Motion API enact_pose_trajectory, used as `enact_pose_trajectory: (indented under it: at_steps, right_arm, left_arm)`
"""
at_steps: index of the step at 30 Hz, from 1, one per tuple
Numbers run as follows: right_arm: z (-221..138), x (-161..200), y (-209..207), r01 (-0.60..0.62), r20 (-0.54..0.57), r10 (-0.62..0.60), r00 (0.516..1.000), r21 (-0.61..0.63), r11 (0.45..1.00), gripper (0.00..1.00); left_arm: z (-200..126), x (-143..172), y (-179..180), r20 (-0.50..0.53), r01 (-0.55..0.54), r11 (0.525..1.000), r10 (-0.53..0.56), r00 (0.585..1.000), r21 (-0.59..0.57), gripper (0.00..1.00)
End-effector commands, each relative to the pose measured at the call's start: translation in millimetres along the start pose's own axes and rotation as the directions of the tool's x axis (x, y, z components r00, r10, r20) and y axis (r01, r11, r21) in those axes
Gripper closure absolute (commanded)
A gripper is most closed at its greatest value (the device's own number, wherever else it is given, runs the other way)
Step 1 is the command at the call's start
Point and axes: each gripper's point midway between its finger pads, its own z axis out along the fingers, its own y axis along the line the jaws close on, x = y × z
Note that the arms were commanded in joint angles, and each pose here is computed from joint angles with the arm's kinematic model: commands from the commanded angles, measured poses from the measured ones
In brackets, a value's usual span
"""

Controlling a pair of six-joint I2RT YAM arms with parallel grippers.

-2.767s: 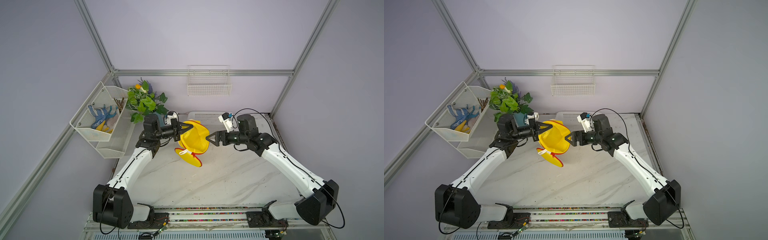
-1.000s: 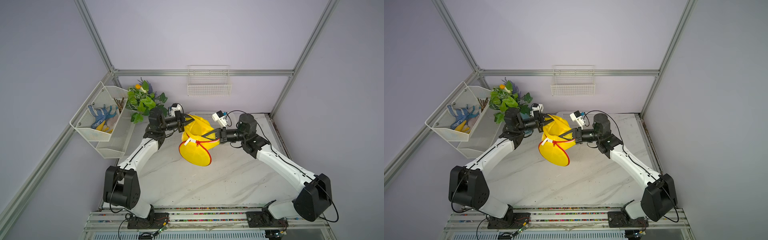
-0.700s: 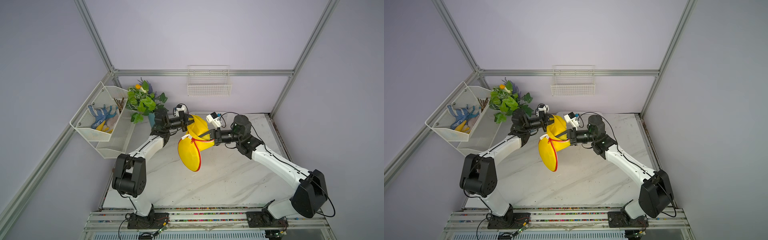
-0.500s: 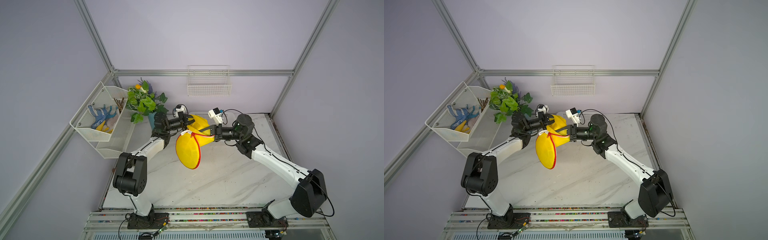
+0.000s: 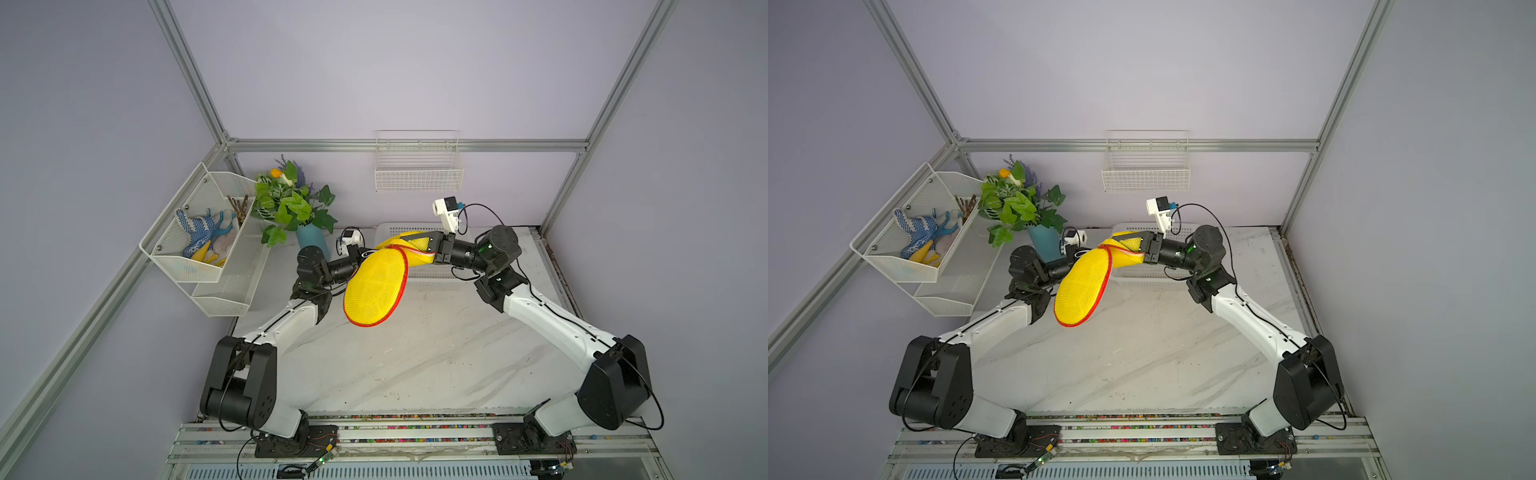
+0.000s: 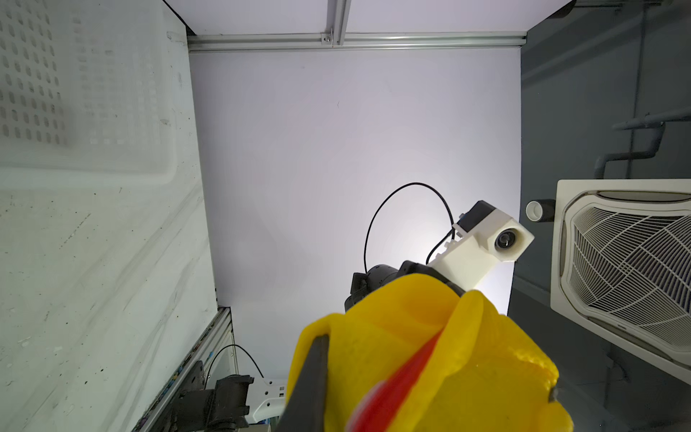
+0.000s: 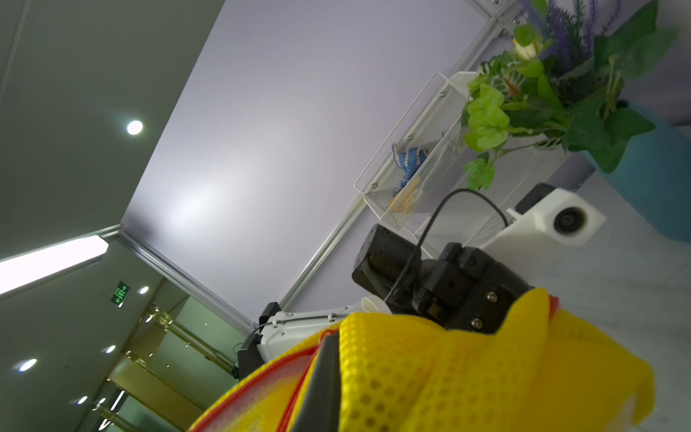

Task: Turn the laundry bag inside out
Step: Turn over the laundry bag.

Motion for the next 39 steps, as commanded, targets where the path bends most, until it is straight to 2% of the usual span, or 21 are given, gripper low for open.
enact_pose_trajectory:
  at_steps: [1, 3, 5, 10, 11, 15, 18, 20, 22, 27, 30, 35, 37, 39]
  right_arm:
    - [-21, -78, 67, 0.388, 0.320, -0.372, 0.871, 0.014, 0.921, 1.00]
    - [-20, -85, 59, 0.403, 0.338, -0.394, 0.854, 0.048, 0.914, 1.00]
    - [-16, -90, 48, 0.414, 0.338, -0.417, 0.844, 0.083, 0.906, 1.00]
    - [-10, -89, 17, 0.456, 0.259, -0.503, 0.825, 0.222, 0.862, 1.00]
    - [-10, -87, 14, 0.469, 0.238, -0.521, 0.820, 0.241, 0.849, 1.00]
    - [-7, -73, 14, 0.485, 0.179, -0.525, 0.832, 0.225, 0.845, 1.00]
    - [-8, -59, 15, 0.480, 0.139, -0.508, 0.850, 0.188, 0.857, 1.00]
    - [-9, -49, 16, 0.486, 0.101, -0.508, 0.856, 0.180, 0.855, 1.00]
    - [-14, -39, 15, 0.490, 0.066, -0.509, 0.858, 0.189, 0.851, 1.00]
    - [-22, -16, 9, 0.551, -0.029, -0.561, 0.827, 0.240, 0.799, 1.00]
    - [-25, -9, 10, 0.581, -0.033, -0.592, 0.805, 0.247, 0.776, 1.00]
    - [-28, -1, 4, 0.577, -0.010, -0.596, 0.803, 0.266, 0.772, 1.00]
    - [-30, 0, 3, 0.551, 0.041, -0.579, 0.815, 0.255, 0.794, 1.00]
    - [-29, -2, 5, 0.499, 0.120, -0.528, 0.840, 0.210, 0.841, 1.00]
  left_arm:
    - [-10, 15, 29, -0.010, 0.085, 0.992, -0.086, 0.996, -0.096, 0.78]
    - [-14, 23, 11, -0.013, 0.053, 0.994, -0.055, 0.998, -0.096, 0.68]
    - [-16, 26, 2, -0.013, 0.042, 0.995, -0.044, 0.999, -0.095, 0.66]
    - [-21, 26, -21, 0.030, 0.015, 0.997, -0.013, 0.999, -0.082, 0.52]
    - [-23, 24, -26, 0.046, 0.006, 0.997, -0.003, 0.999, -0.077, 0.45]
    - [-28, 13, -35, 0.104, 0.002, 0.999, 0.004, 0.995, -0.054, 0.36]
    - [-30, 3, -36, 0.132, 0.016, 1.000, -0.013, 0.991, -0.017, 0.36]
    - [-31, -3, -36, 0.146, 0.018, 1.000, -0.017, 0.989, -0.004, 0.39]
    - [-31, -10, -36, 0.155, 0.022, 1.000, -0.023, 0.988, 0.011, 0.47]
    - [-23, -24, -51, 0.141, 0.020, 0.995, -0.034, 0.989, 0.097, 0.86]
    - [-19, -34, -45, 0.140, 0.044, 0.991, -0.062, 0.988, 0.128, 0.99]
    - [-14, -49, -54, 0.149, 0.045, 0.981, -0.074, 0.986, 0.188, 1.00]
    - [-11, -59, -65, 0.155, 0.025, 0.976, -0.060, 0.986, 0.216, 1.00]
    - [-5, -70, -86, 0.155, -0.010, 0.965, -0.032, 0.987, 0.263, 1.00]
